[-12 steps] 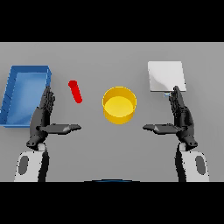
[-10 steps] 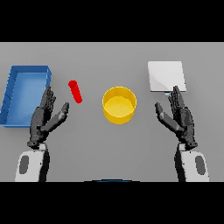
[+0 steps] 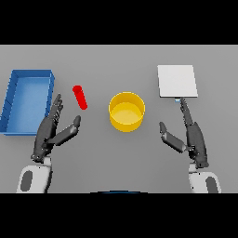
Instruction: Pick up the red beaker and tilt it to pour out 1 green nut into yellow bowl. Pick up the yellow bowl and place it on the metallic measuring scale.
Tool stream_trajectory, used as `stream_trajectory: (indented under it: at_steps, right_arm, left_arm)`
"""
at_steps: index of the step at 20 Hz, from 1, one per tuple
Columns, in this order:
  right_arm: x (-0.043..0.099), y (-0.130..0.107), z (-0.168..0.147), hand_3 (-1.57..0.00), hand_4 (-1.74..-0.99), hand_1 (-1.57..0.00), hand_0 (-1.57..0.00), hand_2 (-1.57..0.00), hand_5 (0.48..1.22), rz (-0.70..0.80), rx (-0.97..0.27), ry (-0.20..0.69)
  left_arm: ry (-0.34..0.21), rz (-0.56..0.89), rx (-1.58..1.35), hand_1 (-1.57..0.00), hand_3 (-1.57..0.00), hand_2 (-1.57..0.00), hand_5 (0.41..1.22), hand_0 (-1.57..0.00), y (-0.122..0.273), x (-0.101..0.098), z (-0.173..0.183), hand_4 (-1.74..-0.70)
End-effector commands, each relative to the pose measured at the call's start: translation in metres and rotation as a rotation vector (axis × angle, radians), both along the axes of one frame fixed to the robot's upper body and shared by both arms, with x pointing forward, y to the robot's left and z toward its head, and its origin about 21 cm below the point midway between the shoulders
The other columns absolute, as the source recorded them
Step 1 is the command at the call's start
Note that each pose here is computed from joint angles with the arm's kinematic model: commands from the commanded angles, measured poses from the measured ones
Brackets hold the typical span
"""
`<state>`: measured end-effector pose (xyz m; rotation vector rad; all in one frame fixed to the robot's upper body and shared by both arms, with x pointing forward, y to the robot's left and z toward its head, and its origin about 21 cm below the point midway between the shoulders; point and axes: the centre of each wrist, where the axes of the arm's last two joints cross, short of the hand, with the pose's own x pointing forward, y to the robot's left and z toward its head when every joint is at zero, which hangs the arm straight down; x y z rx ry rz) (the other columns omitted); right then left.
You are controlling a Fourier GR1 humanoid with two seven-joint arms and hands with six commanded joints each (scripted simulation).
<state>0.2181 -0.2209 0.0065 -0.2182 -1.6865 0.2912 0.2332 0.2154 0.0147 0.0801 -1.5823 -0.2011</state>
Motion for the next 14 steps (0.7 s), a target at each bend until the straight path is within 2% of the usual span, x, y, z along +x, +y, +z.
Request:
stream_trajectory:
  at_steps: [1, 3, 5, 9, 14]
  right_arm:
    - [0.001, -0.001, 0.004, 0.0, -1.241, 0.0, 0.0, 0.0, 0.68, 0.005, 0.007, -0.014]
    - [-0.002, 0.0, 0.005, 0.0, -1.25, 0.0, 0.0, 0.0, 0.681, 0.011, 0.014, -0.013]
    - [-0.004, -0.001, 0.005, 0.0, -1.265, 0.0, 0.0, 0.0, 0.68, 0.027, 0.044, -0.01]
    - [0.0, -0.001, 0.005, 0.0, -1.296, 0.0, 0.0, 0.0, 0.677, 0.036, 0.064, -0.01]
    - [-0.002, -0.005, 0.006, 0.0, -1.329, 0.0, 0.0, 0.0, 0.685, 0.022, 0.078, -0.016]
  left_arm:
    - [-0.008, -0.009, 0.008, 0.0, 0.0, 0.0, 0.661, 0.0, -0.001, -0.001, 0.001, -1.23]
    - [0.006, -0.021, 0.021, 0.0, 0.0, 0.0, 0.668, 0.0, -0.003, -0.001, 0.001, -1.24]
    - [0.041, -0.036, 0.024, 0.0, 0.0, 0.0, 0.691, 0.0, -0.006, 0.008, -0.005, -1.28]
    - [0.049, -0.045, 0.021, 0.0, 0.0, 0.0, 0.732, 0.0, -0.008, 0.035, -0.01, -1.37]
    - [0.093, -0.034, 0.043, 0.0, 0.0, 0.0, 0.733, 0.0, -0.012, 0.063, -0.02, -1.37]
